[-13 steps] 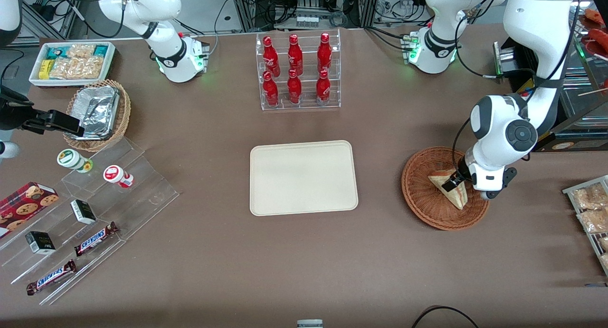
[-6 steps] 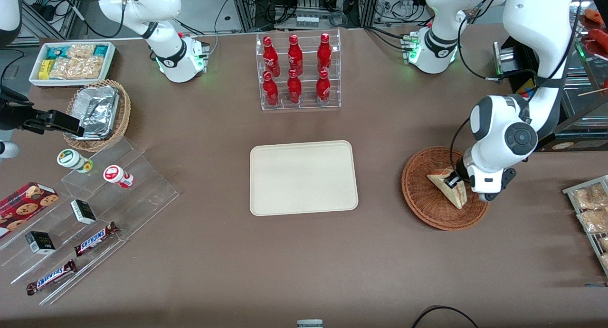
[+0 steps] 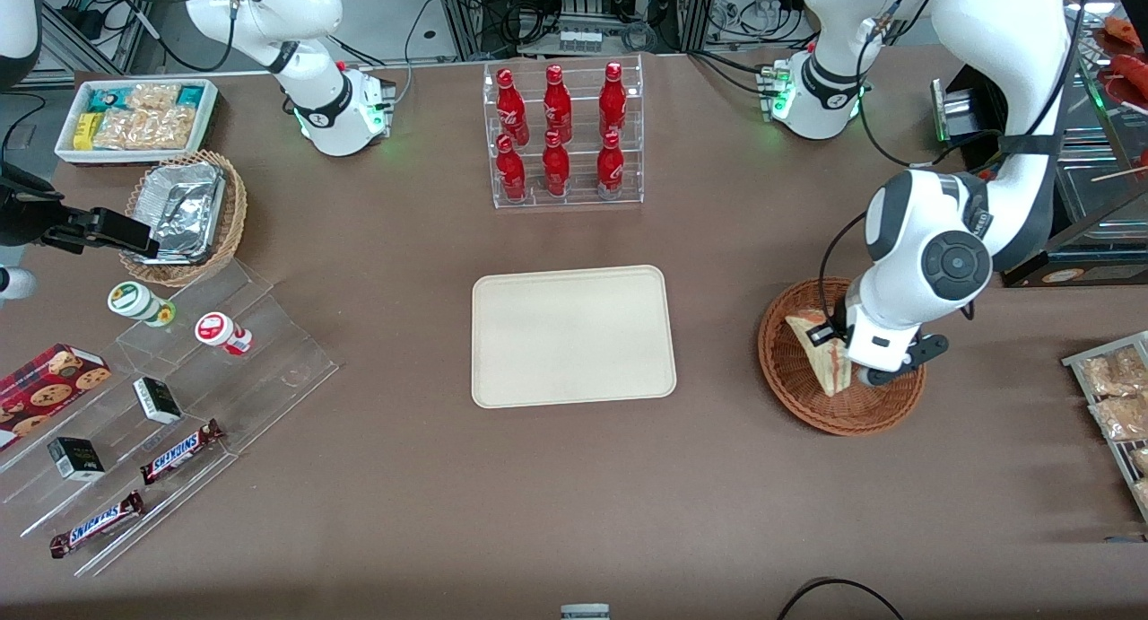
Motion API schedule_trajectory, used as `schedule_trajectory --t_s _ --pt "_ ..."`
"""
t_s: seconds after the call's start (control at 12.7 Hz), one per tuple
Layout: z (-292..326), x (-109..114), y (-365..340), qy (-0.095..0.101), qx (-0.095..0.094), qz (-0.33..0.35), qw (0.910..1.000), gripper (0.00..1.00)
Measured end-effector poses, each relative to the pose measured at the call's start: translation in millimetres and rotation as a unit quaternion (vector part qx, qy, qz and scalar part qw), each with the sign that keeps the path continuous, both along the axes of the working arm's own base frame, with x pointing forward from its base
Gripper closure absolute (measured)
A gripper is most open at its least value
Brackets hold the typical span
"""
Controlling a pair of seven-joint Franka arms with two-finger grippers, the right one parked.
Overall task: Place sandwich from basket to tray
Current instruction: 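Close the left gripper on the sandwich and lift it from the basket, then carry the sandwich with the left gripper over the cream tray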
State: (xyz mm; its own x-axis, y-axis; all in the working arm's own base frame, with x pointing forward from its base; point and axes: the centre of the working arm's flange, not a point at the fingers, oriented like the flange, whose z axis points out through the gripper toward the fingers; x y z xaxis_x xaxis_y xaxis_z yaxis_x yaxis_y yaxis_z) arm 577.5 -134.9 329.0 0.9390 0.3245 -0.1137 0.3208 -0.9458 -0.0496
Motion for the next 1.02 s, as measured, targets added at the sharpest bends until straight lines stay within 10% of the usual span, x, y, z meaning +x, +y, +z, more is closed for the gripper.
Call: schedule_trajectory --t_s 0.47,1.02 --pt "-9.5 -18.0 -107.1 0.003 -0.009 -0.127 0.9918 0.84" --pt "-28.9 -32.3 -254.2 0.003 -0.002 -0.101 0.9949 0.84"
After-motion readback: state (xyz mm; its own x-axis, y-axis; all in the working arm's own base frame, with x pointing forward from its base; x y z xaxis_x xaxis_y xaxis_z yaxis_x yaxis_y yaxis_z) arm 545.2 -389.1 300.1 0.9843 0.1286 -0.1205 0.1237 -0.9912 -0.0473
